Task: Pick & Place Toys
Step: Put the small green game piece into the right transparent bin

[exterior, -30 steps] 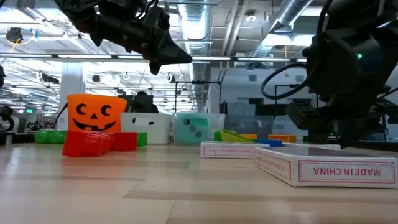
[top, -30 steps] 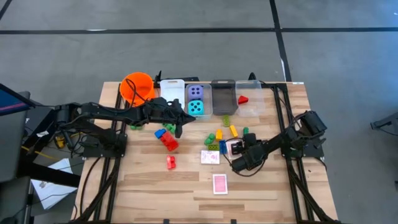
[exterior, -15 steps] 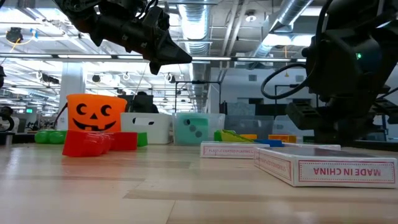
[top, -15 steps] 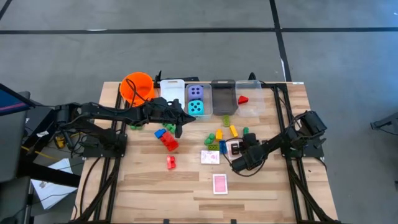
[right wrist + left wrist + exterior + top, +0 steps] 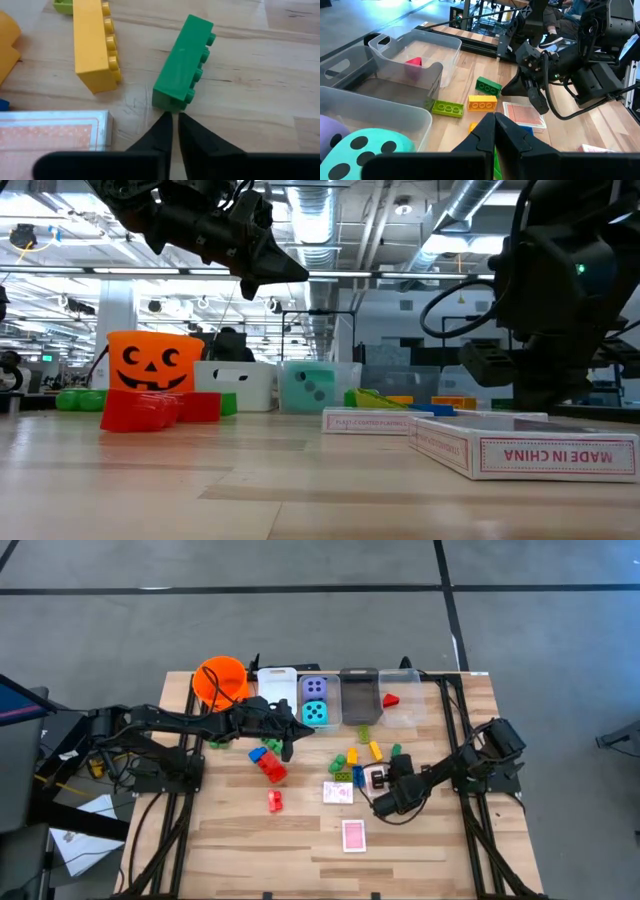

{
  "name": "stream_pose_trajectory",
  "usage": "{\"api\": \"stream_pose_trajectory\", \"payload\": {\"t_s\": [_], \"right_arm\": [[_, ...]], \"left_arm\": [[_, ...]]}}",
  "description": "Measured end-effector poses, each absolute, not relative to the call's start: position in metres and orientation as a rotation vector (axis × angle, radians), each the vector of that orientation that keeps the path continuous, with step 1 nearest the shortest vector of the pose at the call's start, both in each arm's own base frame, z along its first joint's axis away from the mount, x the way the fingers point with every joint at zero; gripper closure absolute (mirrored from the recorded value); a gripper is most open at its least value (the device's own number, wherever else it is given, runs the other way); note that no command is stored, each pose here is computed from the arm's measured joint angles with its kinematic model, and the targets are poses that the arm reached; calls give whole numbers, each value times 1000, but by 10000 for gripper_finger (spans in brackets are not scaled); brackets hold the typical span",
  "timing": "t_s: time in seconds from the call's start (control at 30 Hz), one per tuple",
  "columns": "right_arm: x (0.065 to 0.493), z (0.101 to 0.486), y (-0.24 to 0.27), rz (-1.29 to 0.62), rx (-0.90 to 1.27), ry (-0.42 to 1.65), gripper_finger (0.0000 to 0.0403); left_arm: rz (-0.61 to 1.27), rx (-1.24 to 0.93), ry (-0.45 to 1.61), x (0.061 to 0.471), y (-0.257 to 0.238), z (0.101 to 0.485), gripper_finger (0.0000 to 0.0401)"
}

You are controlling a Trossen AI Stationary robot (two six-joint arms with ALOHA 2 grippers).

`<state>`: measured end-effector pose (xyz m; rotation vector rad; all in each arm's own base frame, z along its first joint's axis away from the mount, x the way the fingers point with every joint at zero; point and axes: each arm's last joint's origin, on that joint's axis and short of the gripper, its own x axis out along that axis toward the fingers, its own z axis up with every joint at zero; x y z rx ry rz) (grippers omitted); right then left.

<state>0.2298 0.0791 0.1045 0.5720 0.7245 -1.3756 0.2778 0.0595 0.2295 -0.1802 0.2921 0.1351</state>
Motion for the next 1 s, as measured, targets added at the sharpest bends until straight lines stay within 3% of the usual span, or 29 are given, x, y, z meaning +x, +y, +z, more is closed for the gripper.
{"api": "stream_pose_trajectory", "payload": {"t_s": [0.67,1.0], "right_arm": [[235,104,72,-1398,625,694,172],[241,104,48,-1482,648,683,153]], "left_arm": [[136,-183,310,277,59,228,401],[136,-183,311,277,59,228,401]]}}
